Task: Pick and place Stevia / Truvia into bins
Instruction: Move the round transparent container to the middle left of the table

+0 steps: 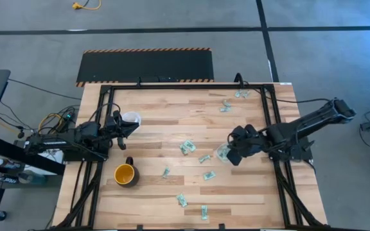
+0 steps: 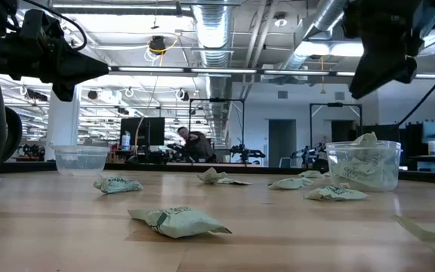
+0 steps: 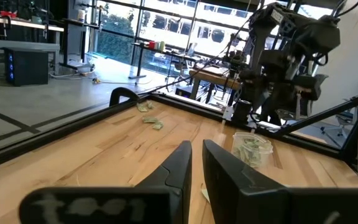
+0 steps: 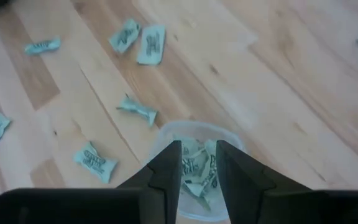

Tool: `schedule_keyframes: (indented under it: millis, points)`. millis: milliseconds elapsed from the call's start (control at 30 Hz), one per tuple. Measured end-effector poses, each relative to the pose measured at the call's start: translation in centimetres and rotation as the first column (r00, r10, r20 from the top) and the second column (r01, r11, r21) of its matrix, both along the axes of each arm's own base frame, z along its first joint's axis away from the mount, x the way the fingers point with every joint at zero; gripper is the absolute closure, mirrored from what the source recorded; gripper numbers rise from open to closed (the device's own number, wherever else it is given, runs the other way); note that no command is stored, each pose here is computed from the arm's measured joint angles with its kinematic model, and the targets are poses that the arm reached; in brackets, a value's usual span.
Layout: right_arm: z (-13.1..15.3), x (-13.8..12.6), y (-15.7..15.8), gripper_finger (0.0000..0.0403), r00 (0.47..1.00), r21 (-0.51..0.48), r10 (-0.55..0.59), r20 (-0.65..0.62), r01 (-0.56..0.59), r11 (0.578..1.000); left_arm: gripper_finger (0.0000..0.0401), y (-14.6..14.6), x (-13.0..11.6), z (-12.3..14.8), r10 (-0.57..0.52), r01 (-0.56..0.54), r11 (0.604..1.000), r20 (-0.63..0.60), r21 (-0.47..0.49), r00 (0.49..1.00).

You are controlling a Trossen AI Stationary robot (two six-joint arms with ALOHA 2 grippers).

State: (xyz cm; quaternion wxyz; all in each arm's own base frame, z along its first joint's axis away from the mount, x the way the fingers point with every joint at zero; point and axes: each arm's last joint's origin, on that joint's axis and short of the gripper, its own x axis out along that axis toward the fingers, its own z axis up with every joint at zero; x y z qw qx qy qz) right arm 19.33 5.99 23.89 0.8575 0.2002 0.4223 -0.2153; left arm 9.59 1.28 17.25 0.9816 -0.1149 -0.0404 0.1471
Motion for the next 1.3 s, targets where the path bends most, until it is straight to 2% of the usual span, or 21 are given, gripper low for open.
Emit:
schedule_keyframes:
  millis: [300, 867, 1000, 1100, 1200, 1300]
  points:
    - [0.3, -0.6, 0.0, 0.031, 1.0, -0.077, -0.019, 0.021, 0.02, 0.997, 0.0374, 0.0, 0.0, 0.0, 0.006, -0.004, 0.996, -0.028, 0.091, 1.0]
    - [0.4, -0.6, 0.0, 0.031, 0.998, -0.115, -0.043, 0.043, 0.048, 0.992, 0.0374, 0.0, 0.0, 0.1, 0.008, -0.006, 0.996, -0.017, 0.091, 1.0]
    - [0.4, -0.6, 0.0, 0.031, 0.998, -0.127, -0.049, 0.05, 0.055, 0.99, 0.0374, 0.0, 0.0, 0.4, 0.006, -0.005, 1.0, 0.053, -0.008, 0.999]
    - [0.5, -0.6, 0.0, 0.031, 0.998, -0.179, -0.039, 0.059, 0.049, 0.983, 0.0374, 0.0, -0.1, 1.2, 0.012, -0.004, 0.999, 0.154, -0.05, 0.988]
    - [0.6, -0.7, 0.1, 0.031, 0.996, -0.238, -0.04, 0.082, 0.058, 0.97, 0.0374, 0.0, -0.5, 2.6, 0.007, 0.015, 0.997, 0.295, -0.075, 0.956]
    - [0.7, -0.8, 0.3, 0.031, 0.994, -0.274, -0.04, 0.105, 0.067, 0.96, 0.0374, 0.0, -1.1, 4.6, 0.011, 0.022, 0.996, 0.35, -0.089, 0.937]
